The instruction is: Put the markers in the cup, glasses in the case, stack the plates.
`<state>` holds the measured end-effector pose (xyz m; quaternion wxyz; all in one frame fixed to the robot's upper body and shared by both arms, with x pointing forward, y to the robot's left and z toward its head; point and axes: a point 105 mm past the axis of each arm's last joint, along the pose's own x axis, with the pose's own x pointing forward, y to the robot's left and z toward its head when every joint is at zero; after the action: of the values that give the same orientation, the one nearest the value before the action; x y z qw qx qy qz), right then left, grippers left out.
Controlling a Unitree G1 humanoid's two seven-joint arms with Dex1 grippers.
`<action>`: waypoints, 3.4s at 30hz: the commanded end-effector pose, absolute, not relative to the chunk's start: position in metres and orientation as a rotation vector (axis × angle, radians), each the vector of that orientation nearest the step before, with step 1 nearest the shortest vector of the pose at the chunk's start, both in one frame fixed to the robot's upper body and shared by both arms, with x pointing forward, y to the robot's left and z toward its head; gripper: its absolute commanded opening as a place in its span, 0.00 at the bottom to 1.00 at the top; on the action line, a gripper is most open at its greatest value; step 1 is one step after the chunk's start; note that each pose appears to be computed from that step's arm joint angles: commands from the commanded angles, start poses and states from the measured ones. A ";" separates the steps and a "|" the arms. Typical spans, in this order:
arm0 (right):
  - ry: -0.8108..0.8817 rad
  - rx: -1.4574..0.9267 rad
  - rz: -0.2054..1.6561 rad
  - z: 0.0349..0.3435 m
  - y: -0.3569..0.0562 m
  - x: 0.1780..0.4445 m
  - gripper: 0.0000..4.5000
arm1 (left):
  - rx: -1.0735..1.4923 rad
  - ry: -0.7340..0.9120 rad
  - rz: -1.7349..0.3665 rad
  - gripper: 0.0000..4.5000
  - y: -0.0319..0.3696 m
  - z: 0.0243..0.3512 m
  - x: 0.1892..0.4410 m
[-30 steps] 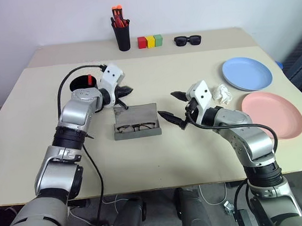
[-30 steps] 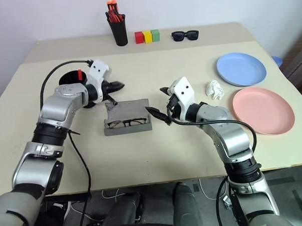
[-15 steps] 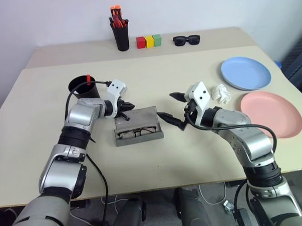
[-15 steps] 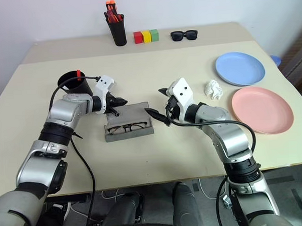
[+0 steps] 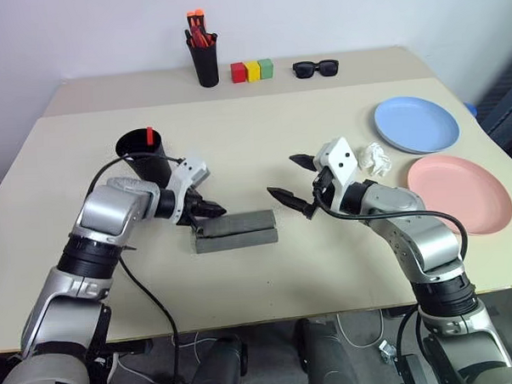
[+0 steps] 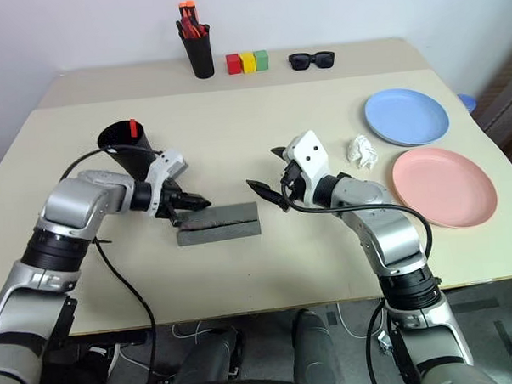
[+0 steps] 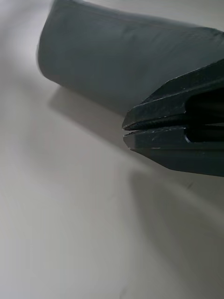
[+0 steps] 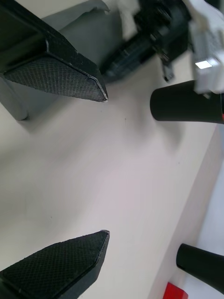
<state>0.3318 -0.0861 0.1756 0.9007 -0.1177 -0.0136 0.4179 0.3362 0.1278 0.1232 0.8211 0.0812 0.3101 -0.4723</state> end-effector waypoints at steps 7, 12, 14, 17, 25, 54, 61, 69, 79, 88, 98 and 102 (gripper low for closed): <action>-0.136 -0.252 0.742 0.203 -0.102 0.349 1.00 | 0.237 0.262 -0.867 0.13 0.133 0.187 0.361; -0.143 -0.286 0.608 0.217 -0.147 0.360 1.00 | 0.087 0.071 -0.956 0.62 0.129 0.219 0.352; -0.105 -0.329 0.537 0.219 -0.173 0.361 1.00 | 0.065 0.063 -1.008 0.86 0.131 0.218 0.345; 0.042 -0.428 0.375 0.212 -0.229 0.358 1.00 | 0.119 0.045 -1.055 0.99 0.139 0.213 0.342; 0.423 -0.400 0.144 0.158 -0.311 0.318 1.00 | 0.097 0.034 -1.265 0.99 0.131 0.214 0.326; 0.232 -0.492 -0.021 0.217 -0.338 0.351 0.01 | 0.026 -0.097 -1.272 1.00 0.129 0.222 0.325; 0.104 -0.662 0.061 0.227 -0.307 0.420 0.01 | 0.012 -0.138 -1.240 1.00 0.122 0.224 0.329; 0.091 -0.632 0.055 0.218 -0.299 0.451 0.07 | 0.011 -0.155 -1.213 1.00 0.120 0.226 0.320; 0.036 -0.524 0.018 0.222 -0.300 0.454 0.86 | -0.002 -0.149 -1.187 1.00 0.122 0.226 0.316; -0.037 -0.250 0.269 0.220 -0.261 0.447 0.86 | -0.018 -0.166 -1.186 1.00 0.123 0.231 0.320; 0.132 -0.312 0.221 0.157 -0.257 0.442 0.86 | -0.004 -0.168 -1.206 1.00 0.117 0.234 0.319; 0.178 -0.260 0.221 0.146 -0.259 0.441 0.58 | 0.000 -0.167 -1.191 1.00 0.119 0.234 0.319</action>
<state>0.4374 -0.2622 0.1348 0.9793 -0.1360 0.1057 0.1065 0.3228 0.1187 0.2193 0.8274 -0.0144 -0.0524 -0.5590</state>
